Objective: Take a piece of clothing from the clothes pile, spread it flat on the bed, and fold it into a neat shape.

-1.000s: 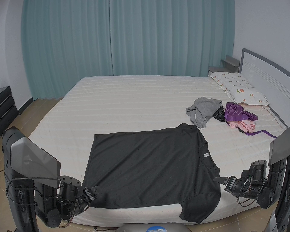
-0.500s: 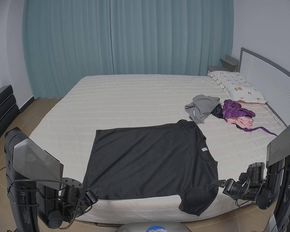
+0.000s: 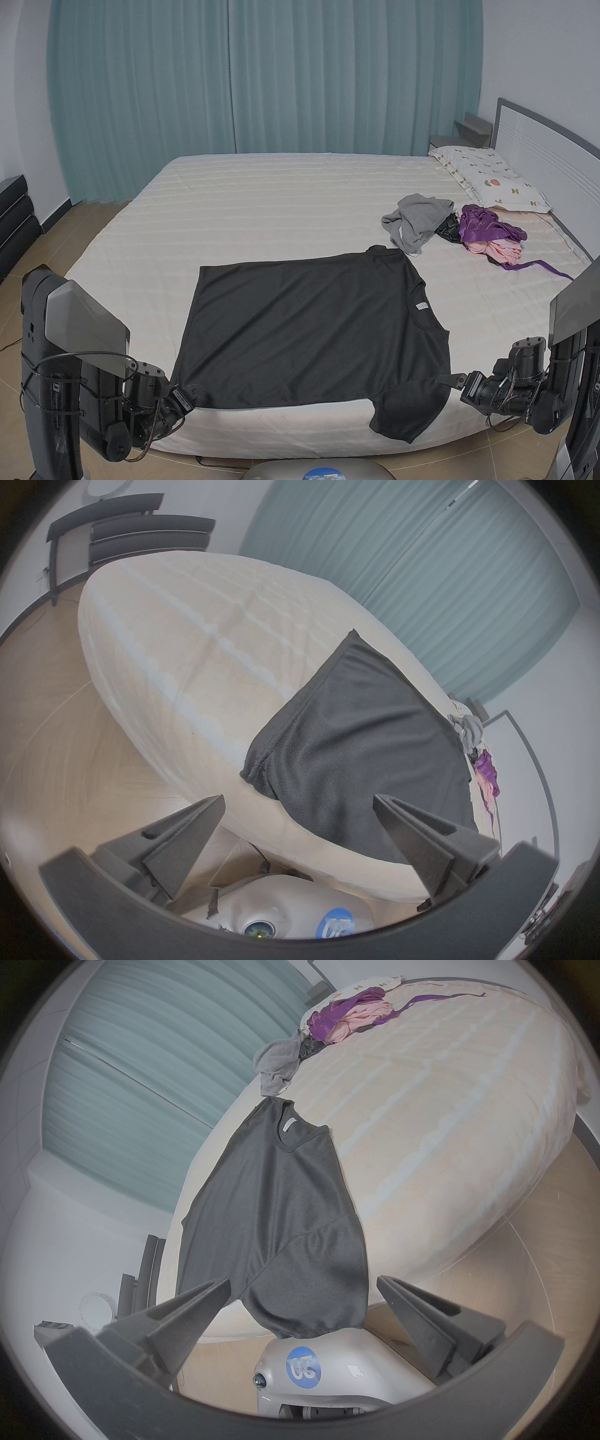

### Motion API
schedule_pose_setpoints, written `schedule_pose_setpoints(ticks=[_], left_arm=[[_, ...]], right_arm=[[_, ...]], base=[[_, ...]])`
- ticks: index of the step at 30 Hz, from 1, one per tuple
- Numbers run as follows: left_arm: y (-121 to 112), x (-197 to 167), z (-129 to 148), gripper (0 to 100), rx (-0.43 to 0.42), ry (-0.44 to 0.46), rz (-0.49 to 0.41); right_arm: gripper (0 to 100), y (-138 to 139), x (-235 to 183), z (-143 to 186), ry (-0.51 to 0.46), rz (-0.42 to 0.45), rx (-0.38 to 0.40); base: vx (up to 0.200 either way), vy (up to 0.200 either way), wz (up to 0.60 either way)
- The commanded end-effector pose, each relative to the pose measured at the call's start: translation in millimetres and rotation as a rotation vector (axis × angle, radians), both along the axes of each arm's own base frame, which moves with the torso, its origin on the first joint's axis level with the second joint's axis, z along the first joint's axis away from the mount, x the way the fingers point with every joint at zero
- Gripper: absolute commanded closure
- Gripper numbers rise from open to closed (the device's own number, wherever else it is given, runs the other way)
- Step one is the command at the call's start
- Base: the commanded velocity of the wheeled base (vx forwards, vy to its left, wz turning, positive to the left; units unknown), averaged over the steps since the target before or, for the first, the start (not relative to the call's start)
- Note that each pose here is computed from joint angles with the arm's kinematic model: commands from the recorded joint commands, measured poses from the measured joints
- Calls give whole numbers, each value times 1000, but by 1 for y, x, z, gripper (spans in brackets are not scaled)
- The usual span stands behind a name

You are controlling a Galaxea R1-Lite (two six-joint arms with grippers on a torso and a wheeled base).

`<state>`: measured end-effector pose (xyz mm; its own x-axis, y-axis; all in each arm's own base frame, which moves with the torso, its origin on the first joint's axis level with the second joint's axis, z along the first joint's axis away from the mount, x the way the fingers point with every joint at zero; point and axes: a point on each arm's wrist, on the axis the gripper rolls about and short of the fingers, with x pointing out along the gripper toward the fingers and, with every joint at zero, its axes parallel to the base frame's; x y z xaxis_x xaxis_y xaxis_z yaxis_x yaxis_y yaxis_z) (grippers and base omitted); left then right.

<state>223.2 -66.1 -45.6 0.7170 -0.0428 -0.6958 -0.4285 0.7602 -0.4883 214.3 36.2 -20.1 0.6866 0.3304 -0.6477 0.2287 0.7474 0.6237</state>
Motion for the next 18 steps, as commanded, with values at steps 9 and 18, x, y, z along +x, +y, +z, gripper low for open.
schedule_pose_setpoints(ticks=[9,18], left_arm=[[22,11,-7,0,62,23,-231],[30,30,-14,0,87,14,-230]], right_arm=[[0,6,-5,1,8,0,-19],[0,9,-5,2,7,-7,-3]], base=[[0,0,0],[0,0,0]])
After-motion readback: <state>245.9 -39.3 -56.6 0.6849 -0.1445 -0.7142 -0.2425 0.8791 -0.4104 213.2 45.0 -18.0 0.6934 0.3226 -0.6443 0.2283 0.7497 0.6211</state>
